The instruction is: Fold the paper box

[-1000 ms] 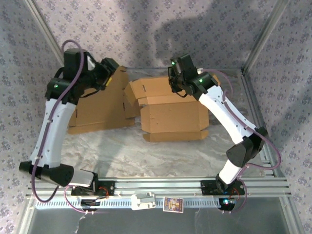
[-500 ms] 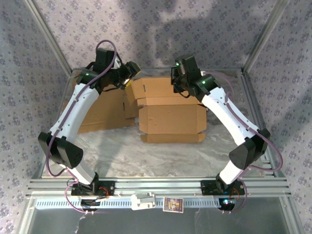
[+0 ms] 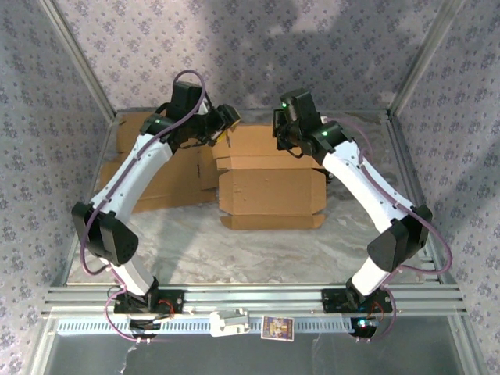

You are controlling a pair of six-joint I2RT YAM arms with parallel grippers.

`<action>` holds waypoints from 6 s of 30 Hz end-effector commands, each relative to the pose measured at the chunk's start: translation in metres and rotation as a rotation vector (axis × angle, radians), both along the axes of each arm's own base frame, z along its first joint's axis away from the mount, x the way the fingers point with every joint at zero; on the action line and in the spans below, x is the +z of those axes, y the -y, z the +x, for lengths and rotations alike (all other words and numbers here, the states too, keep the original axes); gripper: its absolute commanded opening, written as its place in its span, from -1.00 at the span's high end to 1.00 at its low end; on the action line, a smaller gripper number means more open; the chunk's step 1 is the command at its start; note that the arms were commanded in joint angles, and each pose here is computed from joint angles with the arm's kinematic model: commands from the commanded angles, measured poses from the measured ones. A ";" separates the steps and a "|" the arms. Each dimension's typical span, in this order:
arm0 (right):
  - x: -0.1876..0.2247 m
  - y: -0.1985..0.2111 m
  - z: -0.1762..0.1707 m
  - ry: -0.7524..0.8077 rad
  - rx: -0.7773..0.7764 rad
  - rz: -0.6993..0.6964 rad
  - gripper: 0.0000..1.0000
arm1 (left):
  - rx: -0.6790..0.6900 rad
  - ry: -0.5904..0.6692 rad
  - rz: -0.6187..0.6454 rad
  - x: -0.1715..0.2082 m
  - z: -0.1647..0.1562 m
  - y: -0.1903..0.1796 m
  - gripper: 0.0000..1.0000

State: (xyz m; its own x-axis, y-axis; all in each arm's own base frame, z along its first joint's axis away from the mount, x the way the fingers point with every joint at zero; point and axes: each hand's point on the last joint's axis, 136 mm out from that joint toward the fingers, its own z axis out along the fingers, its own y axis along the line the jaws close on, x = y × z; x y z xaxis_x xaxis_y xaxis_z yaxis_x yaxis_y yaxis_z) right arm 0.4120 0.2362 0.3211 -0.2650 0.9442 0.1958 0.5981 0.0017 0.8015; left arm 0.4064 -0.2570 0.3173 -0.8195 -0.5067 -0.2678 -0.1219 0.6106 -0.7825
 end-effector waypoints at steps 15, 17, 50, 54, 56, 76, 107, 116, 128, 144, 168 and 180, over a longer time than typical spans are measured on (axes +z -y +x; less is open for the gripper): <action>0.010 0.043 -0.024 -0.055 -0.098 0.163 1.00 | 0.338 -0.012 -0.133 -0.048 -0.021 -0.154 -0.02; 0.011 0.046 -0.026 -0.064 -0.100 0.180 1.00 | 0.354 -0.047 -0.186 -0.082 -0.020 -0.156 0.15; 0.008 0.046 -0.023 -0.085 -0.103 0.283 1.00 | 0.050 0.022 -0.460 -0.183 -0.010 -0.033 0.15; 0.003 0.046 -0.021 -0.087 -0.106 0.286 1.00 | 0.035 0.027 -0.450 -0.184 -0.019 -0.030 0.14; 0.000 0.044 -0.021 -0.094 -0.097 0.288 1.00 | 0.036 0.052 -0.442 -0.178 -0.023 -0.032 0.13; -0.034 0.035 -0.026 -0.027 -0.032 0.187 1.00 | -0.038 -0.092 -0.079 -0.208 -0.085 -0.050 -0.19; -0.088 0.043 -0.071 0.039 0.018 0.010 1.00 | 0.047 -0.043 0.112 -0.152 -0.126 -0.127 0.18; -0.122 0.050 -0.081 0.031 0.021 -0.011 1.00 | -0.036 0.005 0.204 -0.163 -0.089 -0.119 0.17; -0.132 0.057 -0.080 0.036 0.057 -0.029 1.00 | -0.251 0.180 0.311 -0.185 -0.079 -0.095 0.17; -0.144 0.055 -0.073 0.023 0.113 -0.044 1.00 | -0.652 0.470 0.370 -0.194 -0.077 -0.032 -0.01; -0.150 0.047 -0.064 0.147 0.151 -0.092 1.00 | -0.728 0.541 0.381 -0.195 -0.096 0.002 -0.09; -0.159 0.038 -0.073 0.186 0.184 -0.122 1.00 | -0.649 0.525 0.482 -0.204 -0.091 0.011 -0.09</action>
